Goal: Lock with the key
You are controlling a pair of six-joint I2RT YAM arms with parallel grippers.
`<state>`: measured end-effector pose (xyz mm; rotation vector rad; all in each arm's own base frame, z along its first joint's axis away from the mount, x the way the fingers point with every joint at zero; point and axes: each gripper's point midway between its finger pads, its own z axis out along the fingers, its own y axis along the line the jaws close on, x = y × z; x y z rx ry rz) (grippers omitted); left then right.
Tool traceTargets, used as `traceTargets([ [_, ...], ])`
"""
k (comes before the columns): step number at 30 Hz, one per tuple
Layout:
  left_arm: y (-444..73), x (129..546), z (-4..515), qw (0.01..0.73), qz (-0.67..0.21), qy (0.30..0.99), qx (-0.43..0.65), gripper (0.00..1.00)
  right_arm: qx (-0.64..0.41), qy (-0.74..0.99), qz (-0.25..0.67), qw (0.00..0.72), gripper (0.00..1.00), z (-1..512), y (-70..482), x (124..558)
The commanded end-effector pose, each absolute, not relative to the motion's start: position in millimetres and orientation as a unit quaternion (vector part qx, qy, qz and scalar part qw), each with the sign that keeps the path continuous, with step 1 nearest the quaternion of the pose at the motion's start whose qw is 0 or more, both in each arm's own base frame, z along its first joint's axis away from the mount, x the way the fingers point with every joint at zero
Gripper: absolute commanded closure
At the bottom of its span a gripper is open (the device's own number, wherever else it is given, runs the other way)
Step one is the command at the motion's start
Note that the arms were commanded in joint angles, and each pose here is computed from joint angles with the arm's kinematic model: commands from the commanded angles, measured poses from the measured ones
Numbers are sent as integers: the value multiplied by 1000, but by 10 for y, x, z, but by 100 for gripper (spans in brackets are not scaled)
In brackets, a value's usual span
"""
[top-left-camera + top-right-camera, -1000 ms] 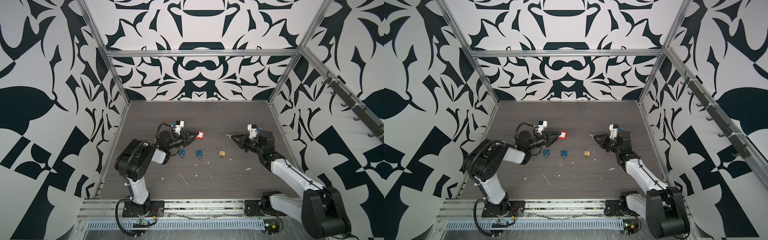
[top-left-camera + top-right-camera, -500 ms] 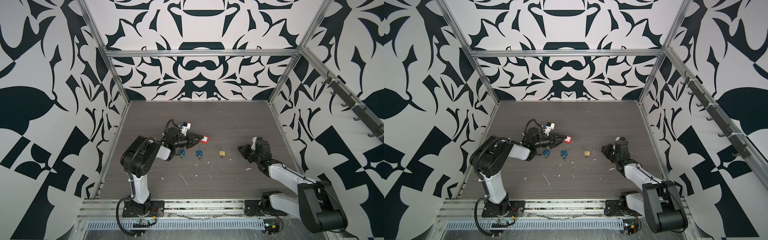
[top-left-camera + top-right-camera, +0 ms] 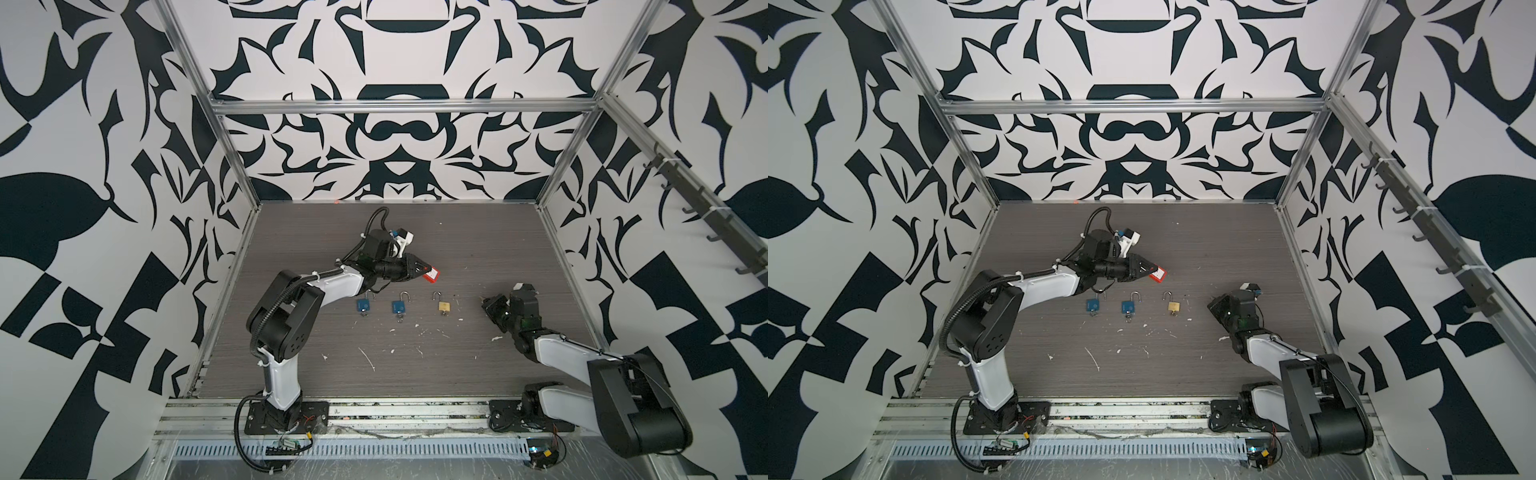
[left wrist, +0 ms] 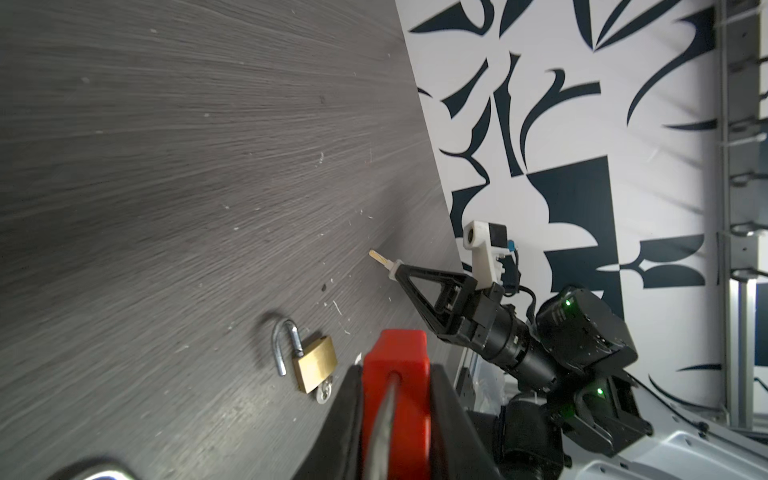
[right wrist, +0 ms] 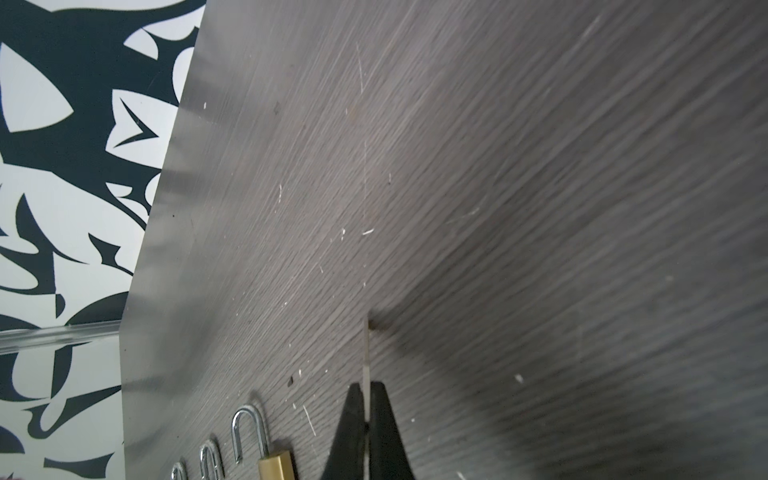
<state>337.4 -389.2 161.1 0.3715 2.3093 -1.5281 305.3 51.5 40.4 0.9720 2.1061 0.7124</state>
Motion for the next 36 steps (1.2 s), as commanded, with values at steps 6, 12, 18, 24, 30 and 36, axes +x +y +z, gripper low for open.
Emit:
traceTargets([
  [6,-4164,3242,1460,123,-492,824,254,100,420,794,251,360,100,237,343,3027],
  [12,-4367,3101,1367,79,-497,805,314,100,420,803,253,339,95,140,375,2974],
  [18,-4592,2948,1191,43,-471,801,367,100,415,812,245,329,90,103,372,2887],
  [24,-4749,2898,1136,24,-484,785,387,100,409,818,246,321,80,89,389,2826],
  [30,-4876,2789,1110,4,-488,764,422,100,403,817,259,321,65,145,415,2833],
  [36,-4950,2807,949,-14,-487,760,430,100,406,809,255,340,64,331,353,2757],
])
